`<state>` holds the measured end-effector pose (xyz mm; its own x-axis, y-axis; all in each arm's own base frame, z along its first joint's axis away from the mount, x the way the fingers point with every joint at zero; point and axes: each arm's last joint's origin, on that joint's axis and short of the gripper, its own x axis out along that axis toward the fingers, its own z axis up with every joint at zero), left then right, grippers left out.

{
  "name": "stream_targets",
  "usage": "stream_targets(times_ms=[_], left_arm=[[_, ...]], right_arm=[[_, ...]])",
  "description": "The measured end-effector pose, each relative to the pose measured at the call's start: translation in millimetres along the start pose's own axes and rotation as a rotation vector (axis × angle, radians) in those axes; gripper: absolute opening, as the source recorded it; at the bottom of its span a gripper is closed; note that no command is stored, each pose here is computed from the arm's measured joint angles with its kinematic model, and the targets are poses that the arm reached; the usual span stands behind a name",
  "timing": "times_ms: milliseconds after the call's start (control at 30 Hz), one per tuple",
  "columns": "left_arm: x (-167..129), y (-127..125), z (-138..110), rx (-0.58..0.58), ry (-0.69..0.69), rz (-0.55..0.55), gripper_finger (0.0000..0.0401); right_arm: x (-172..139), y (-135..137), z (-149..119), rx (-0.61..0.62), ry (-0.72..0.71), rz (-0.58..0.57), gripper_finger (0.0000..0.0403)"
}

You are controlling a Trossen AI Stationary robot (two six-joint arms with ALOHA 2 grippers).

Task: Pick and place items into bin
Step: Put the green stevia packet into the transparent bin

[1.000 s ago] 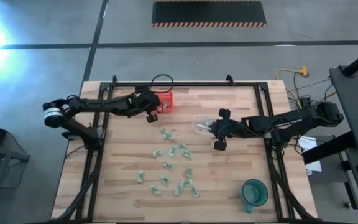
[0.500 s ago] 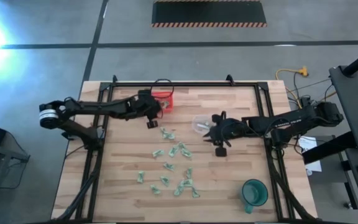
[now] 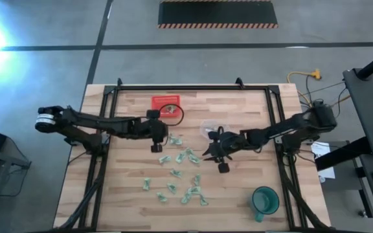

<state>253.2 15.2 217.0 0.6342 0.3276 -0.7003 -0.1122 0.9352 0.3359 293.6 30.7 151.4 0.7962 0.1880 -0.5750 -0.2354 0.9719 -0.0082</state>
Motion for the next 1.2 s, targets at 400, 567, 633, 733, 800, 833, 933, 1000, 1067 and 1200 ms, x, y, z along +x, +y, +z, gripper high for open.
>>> stream_targets(times_ms=[400, 567, 633, 733, 800, 833, 933, 1000, 1067, 1200], left_arm=[[-1, -7, -14, -0.027, 0.022, 0.005, 0.0121], [-2, -6, -14, -0.03, 0.016, 0.023, 0.0121], [-2, -6, -14, -0.03, 0.016, 0.023, 0.0121], [-2, -6, -14, -0.03, 0.015, 0.024, 0.0121], [-2, -6, -14, -0.03, 0.015, 0.025, 0.0121], [-2, -6, -14, -0.03, 0.015, 0.029, 0.0121], [-2, -5, -14, -0.031, 0.015, 0.043, 0.0121], [-2, -5, -13, -0.031, 0.014, 0.043, 0.0121], [-2, -5, -13, -0.031, 0.013, 0.043, 0.0121], [-2, -5, -13, -0.032, 0.012, 0.043, 0.0121]], right_arm=[[38, -2, -1, 0.003, -0.008, -0.002, 0.0157], [46, -1, -3, 0.012, 0.042, 0.001, 0.0186], [47, 0, -3, 0.022, 0.061, -0.024, 0.0192], [46, 4, -3, 0.011, 0.074, -0.068, 0.0196], [46, 10, -1, -0.008, 0.07, -0.082, 0.0196], [46, 13, -1, -0.021, 0.072, -0.085, 0.0195], [48, 22, -2, -0.05, 0.077, -0.096, 0.0193], [48, 27, -2, -0.073, 0.08, -0.131, 0.0191], [48, 31, -2, -0.102, 0.082, -0.167, 0.0188], [48, 32, -2, -0.118, 0.085, -0.197, 0.018]])
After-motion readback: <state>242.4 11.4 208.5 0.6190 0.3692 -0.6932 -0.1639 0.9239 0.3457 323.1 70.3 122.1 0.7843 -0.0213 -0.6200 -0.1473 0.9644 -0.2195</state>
